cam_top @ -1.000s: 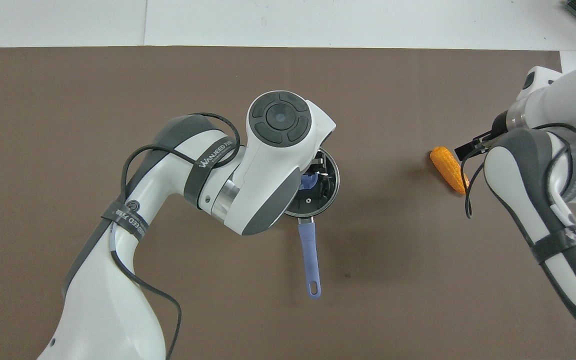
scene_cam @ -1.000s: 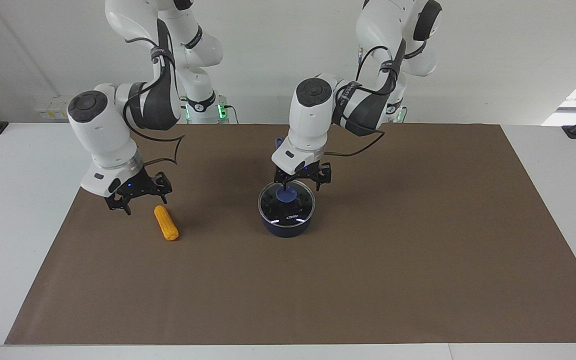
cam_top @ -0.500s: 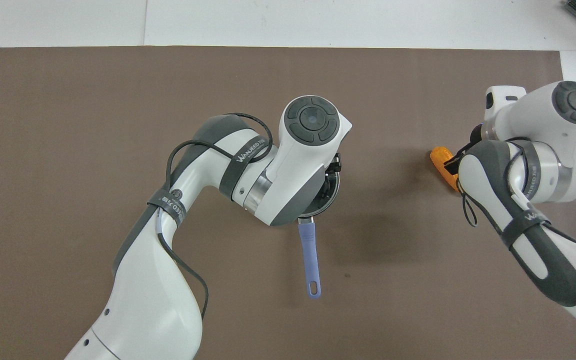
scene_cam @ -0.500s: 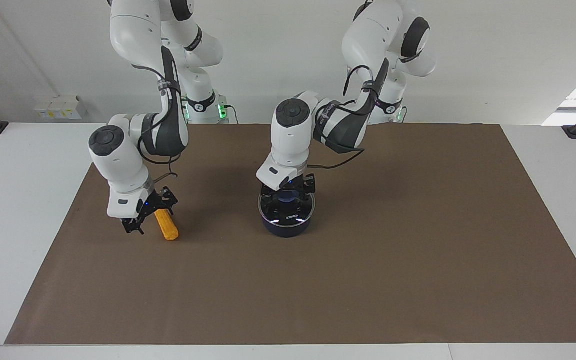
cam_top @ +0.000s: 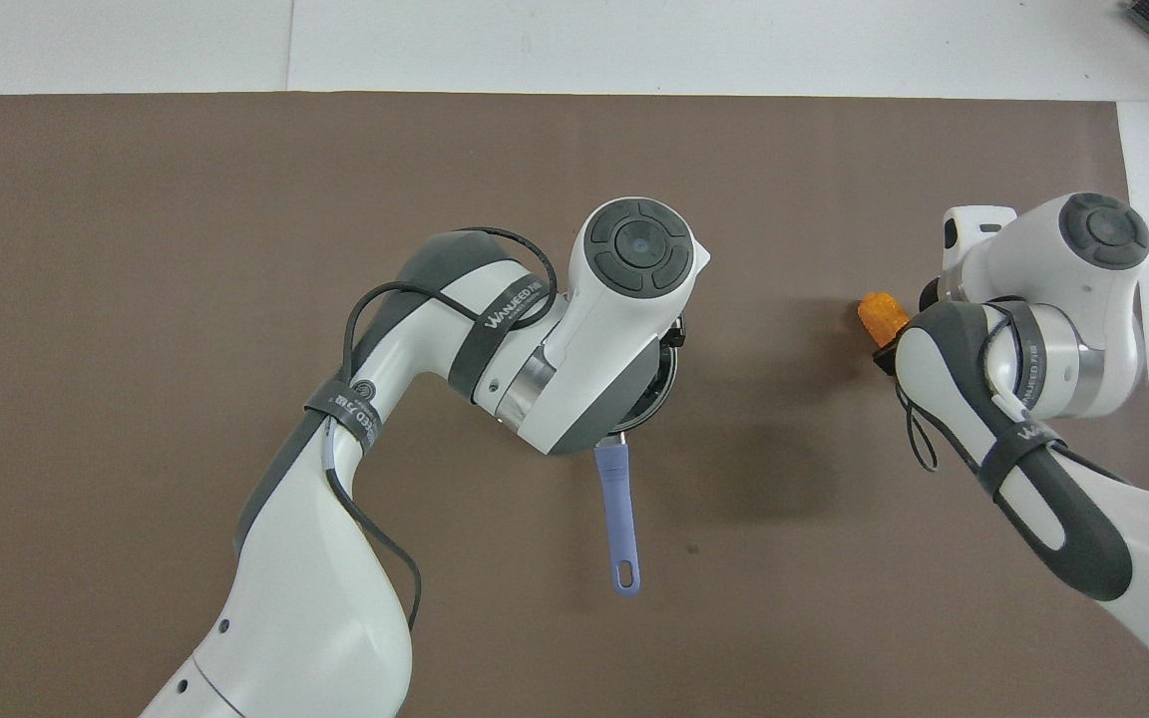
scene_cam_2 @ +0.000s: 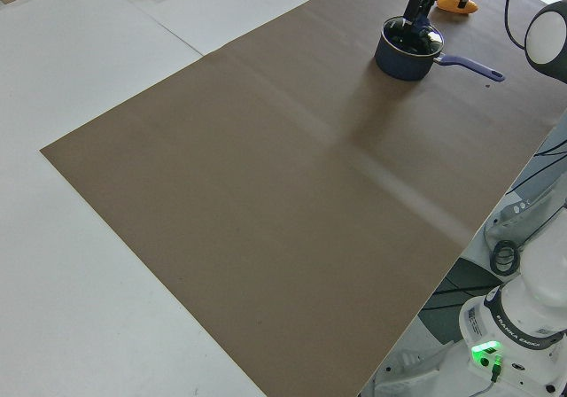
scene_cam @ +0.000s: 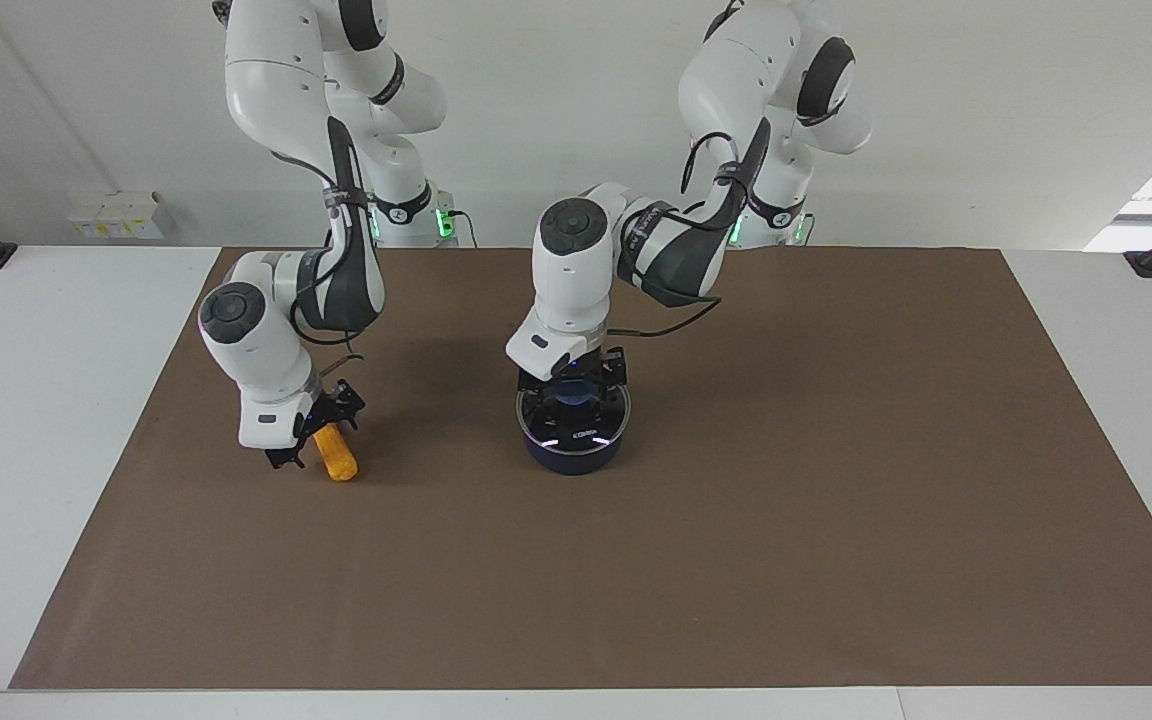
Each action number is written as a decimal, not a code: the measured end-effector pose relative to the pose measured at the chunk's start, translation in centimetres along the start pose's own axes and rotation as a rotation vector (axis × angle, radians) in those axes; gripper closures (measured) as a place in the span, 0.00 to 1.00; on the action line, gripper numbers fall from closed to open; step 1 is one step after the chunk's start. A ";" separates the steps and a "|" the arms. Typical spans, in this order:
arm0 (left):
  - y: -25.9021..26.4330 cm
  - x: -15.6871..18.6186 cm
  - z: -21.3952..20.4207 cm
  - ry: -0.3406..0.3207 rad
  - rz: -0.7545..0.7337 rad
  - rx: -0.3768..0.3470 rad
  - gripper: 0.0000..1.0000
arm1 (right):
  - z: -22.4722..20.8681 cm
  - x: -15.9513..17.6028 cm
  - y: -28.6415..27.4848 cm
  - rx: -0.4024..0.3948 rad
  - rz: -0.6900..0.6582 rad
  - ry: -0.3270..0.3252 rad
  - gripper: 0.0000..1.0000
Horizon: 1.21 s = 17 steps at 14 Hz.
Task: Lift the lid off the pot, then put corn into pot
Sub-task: 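Grasp the lid knob with the left gripper while the right gripper grasps the corn, then lift the lid off with the left gripper while the right gripper carries the corn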
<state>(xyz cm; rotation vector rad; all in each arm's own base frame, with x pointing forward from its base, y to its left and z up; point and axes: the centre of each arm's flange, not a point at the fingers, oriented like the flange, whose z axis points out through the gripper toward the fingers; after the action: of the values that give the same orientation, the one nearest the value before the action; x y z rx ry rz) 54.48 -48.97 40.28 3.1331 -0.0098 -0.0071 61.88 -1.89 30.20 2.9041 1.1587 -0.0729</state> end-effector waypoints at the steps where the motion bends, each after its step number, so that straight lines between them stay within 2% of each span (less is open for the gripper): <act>1: 0.3 -0.3 0.0 0.000 0.003 0.000 0.00 | 0.5 -0.1 -0.1 -0.007 -0.003 0.008 0.00; 3: 0.7 -0.6 0.0 -0.001 0.000 0.000 0.00 | 1.3 -0.3 -0.3 -0.014 -0.008 0.015 0.00; 4: 0.7 -0.6 0.0 -0.001 -0.001 0.001 0.00 | 1.4 -0.3 -0.4 -0.013 -0.010 0.013 0.07; 5: 0.7 -0.6 0.0 -0.001 -0.004 0.002 0.08 | 1.4 -0.3 -0.4 -0.012 -0.010 0.013 0.21; 8: 0.2 -0.5 0.1 -0.003 -0.010 0.013 0.41 | 1.4 -0.5 -0.3 -0.012 0.028 0.014 0.55; 9: 0.2 -0.4 0.0 -0.003 -0.011 0.013 0.44 | 1.4 -0.5 -0.2 -0.013 0.045 0.015 0.64; 13: -0.3 -0.4 -1.6 0.010 -0.018 0.005 0.44 | 1.0 -0.5 0.0 -0.017 0.091 0.020 0.65; 15: -1.1 -0.3 -3.4 0.017 -0.028 0.003 0.44 | -0.7 -0.3 0.2 -0.018 0.132 0.026 0.65; 17: -2.9 0.2 -5.5 0.021 -0.050 0.010 0.55 | -4.1 -0.2 0.0 -0.016 0.186 0.032 0.65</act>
<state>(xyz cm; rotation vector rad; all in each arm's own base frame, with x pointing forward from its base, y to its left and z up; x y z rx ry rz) 54.77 -46.07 45.75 3.1421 0.0682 0.0255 61.92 -1.88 34.27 2.9926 0.8829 -0.0149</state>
